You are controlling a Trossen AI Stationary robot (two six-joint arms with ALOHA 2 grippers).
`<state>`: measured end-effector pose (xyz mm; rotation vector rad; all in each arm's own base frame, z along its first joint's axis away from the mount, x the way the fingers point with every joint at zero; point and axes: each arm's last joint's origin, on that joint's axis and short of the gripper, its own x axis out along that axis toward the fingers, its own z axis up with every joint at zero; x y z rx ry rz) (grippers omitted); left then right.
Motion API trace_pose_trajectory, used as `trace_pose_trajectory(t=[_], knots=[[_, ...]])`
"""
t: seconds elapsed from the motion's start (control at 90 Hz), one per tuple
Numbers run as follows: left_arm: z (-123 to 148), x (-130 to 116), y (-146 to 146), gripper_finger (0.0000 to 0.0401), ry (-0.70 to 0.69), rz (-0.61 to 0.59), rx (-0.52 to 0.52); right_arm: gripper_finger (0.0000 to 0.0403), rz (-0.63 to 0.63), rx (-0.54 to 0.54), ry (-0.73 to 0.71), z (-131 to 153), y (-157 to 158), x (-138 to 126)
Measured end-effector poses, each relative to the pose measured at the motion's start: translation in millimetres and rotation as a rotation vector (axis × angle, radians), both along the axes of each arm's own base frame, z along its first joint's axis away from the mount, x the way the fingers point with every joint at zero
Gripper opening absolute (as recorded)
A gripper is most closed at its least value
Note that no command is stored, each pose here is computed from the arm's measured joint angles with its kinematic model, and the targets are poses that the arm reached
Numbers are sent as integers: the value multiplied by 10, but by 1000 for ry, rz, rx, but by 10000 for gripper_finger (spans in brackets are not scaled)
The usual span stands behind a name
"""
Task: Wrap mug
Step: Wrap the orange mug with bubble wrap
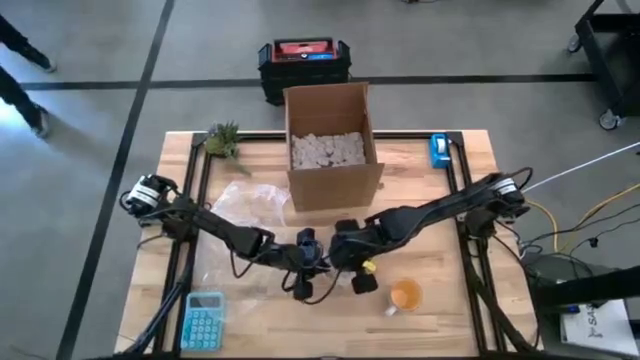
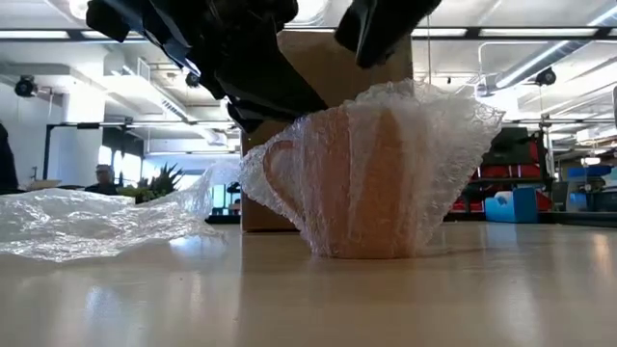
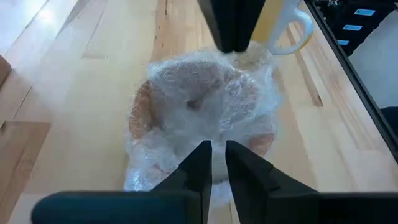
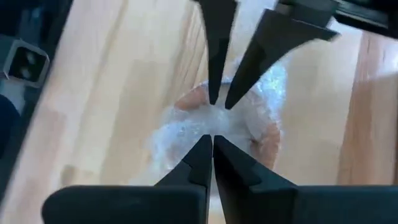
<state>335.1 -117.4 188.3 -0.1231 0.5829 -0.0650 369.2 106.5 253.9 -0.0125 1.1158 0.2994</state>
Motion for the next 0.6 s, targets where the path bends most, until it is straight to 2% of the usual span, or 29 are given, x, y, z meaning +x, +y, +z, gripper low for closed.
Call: trace_pose_trajectory(t=[0.111,0.256,0.444,0.6], knots=[[1,0,0,36,0,1,0,32,73,28,-1,-3,90,-18],[28,-13,5,36,-1,2,-4,103,150,-1,-29,-61,293,-30],[78,-32,12,36,-11,2,-8,201,78,-162,-43,-227,366,27],[84,-40,14,36,-7,2,-6,239,39,-152,21,-429,390,80]])
